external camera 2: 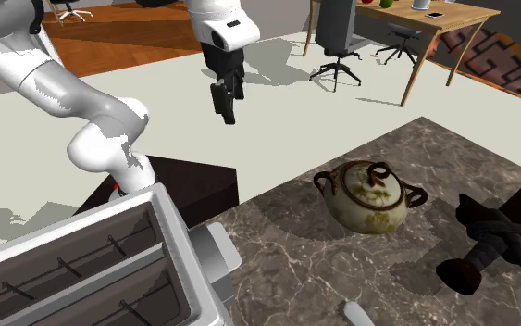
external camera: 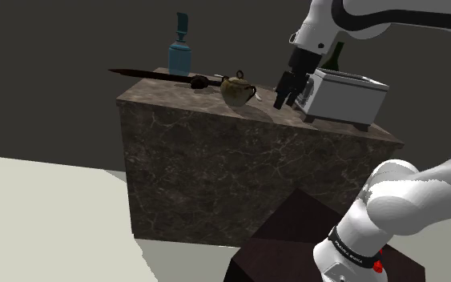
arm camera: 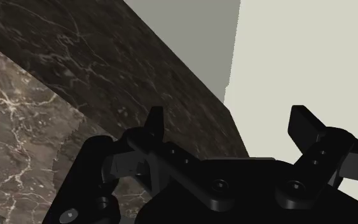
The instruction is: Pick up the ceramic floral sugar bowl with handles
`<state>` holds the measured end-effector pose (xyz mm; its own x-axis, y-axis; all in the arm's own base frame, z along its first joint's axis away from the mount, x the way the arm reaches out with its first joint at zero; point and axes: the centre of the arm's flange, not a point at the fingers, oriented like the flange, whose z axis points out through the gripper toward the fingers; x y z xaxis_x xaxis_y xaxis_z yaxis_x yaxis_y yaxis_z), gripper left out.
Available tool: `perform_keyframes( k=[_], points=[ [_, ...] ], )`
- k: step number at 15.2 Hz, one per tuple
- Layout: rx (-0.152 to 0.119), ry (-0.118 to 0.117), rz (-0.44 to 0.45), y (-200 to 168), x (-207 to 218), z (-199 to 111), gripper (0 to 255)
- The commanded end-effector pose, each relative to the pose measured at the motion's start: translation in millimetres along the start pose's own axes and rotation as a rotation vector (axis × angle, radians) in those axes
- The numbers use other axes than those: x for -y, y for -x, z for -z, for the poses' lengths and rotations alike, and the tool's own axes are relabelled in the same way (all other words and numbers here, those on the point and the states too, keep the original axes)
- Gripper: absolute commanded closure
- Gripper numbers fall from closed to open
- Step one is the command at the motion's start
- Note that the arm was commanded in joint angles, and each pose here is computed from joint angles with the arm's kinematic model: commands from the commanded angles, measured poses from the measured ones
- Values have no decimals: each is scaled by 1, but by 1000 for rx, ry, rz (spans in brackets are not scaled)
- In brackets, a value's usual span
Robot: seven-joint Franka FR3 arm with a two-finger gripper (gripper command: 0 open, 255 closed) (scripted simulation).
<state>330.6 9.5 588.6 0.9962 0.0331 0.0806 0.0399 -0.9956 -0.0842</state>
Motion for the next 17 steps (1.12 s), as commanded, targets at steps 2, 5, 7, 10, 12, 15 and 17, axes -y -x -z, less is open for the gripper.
perform_keyframes(
  k=[2,5,7,10,12,15,17],
  points=[
    [1,1,-3,-12,-6,2,0],
    [4,5,-11,-47,-24,7,0],
    [6,7,-17,-70,-37,10,0],
    [8,11,-25,-104,-55,16,0],
    [10,13,-31,-127,-68,19,0],
    [13,17,-40,-162,-87,24,0],
    [15,19,-45,-185,-100,27,0]
  ],
)
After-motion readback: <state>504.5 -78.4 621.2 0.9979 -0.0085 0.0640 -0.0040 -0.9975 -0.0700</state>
